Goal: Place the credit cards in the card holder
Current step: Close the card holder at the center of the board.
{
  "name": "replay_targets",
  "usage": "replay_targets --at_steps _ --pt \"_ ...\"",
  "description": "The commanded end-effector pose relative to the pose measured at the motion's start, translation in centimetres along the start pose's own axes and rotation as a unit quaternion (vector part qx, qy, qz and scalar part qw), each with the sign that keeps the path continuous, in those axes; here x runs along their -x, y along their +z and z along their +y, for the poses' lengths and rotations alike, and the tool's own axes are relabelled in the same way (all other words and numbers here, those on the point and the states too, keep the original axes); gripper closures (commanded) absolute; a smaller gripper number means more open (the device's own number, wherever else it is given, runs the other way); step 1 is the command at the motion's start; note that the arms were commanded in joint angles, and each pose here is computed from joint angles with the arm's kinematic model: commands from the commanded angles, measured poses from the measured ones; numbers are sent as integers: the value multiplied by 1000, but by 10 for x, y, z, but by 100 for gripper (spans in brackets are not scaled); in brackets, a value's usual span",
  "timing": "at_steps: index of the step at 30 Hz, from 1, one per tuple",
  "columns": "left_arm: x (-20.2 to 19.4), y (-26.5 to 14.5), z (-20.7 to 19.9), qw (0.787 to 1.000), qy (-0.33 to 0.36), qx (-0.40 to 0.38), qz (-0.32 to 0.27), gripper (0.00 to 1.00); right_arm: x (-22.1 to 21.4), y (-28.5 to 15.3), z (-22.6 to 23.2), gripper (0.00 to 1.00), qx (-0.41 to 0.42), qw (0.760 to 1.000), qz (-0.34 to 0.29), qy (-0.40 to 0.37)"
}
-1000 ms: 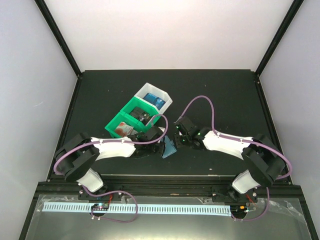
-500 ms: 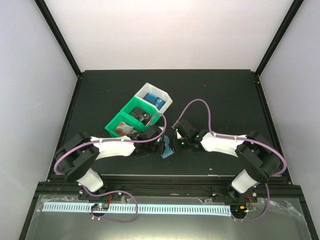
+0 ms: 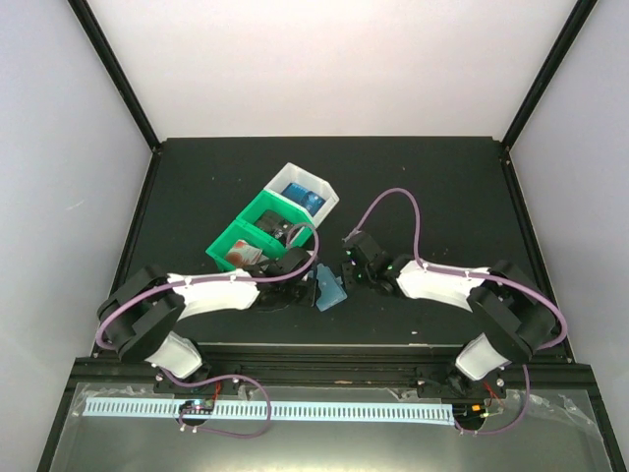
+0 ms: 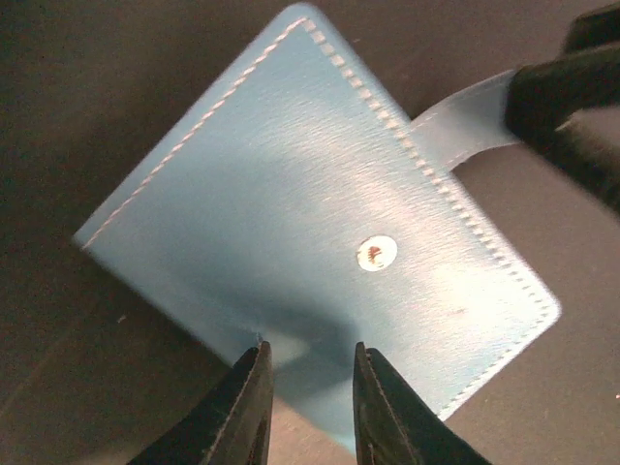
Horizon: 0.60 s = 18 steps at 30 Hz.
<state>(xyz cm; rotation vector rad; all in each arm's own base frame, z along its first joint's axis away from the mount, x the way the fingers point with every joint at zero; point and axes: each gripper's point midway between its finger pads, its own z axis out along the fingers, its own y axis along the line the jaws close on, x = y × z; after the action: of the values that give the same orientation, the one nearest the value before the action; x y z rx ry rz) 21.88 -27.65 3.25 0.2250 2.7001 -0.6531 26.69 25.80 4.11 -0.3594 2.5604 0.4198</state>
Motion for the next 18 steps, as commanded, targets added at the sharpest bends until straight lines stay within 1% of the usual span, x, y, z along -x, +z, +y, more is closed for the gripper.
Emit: replay_targets --at_steps 1,4,6,9,14,16,18 --pt "-3 -14 23 998 -36 45 -10 72 31 -17 -9 57 -36 997 -60 28" --pt "0 -22 33 996 -61 62 -35 64 33 -20 -7 58 -31 998 -58 25" --pt "1 -25 37 994 -74 65 -46 59 32 -19 -6 62 -35 998 -48 22" --pt "1 -23 39 993 -88 63 -46 58 28 -16 -5 72 -37 999 -30 17" --pt "4 -19 33 993 -100 46 -52 57 22 -15 -5 80 -39 999 -7 5" --pt "5 -18 32 993 -101 44 -52 56 20 -16 -1 80 -29 1000 3 -2" --pt "5 -16 31 993 -101 41 -48 54 19 -18 8 71 -6 1000 12 -12"
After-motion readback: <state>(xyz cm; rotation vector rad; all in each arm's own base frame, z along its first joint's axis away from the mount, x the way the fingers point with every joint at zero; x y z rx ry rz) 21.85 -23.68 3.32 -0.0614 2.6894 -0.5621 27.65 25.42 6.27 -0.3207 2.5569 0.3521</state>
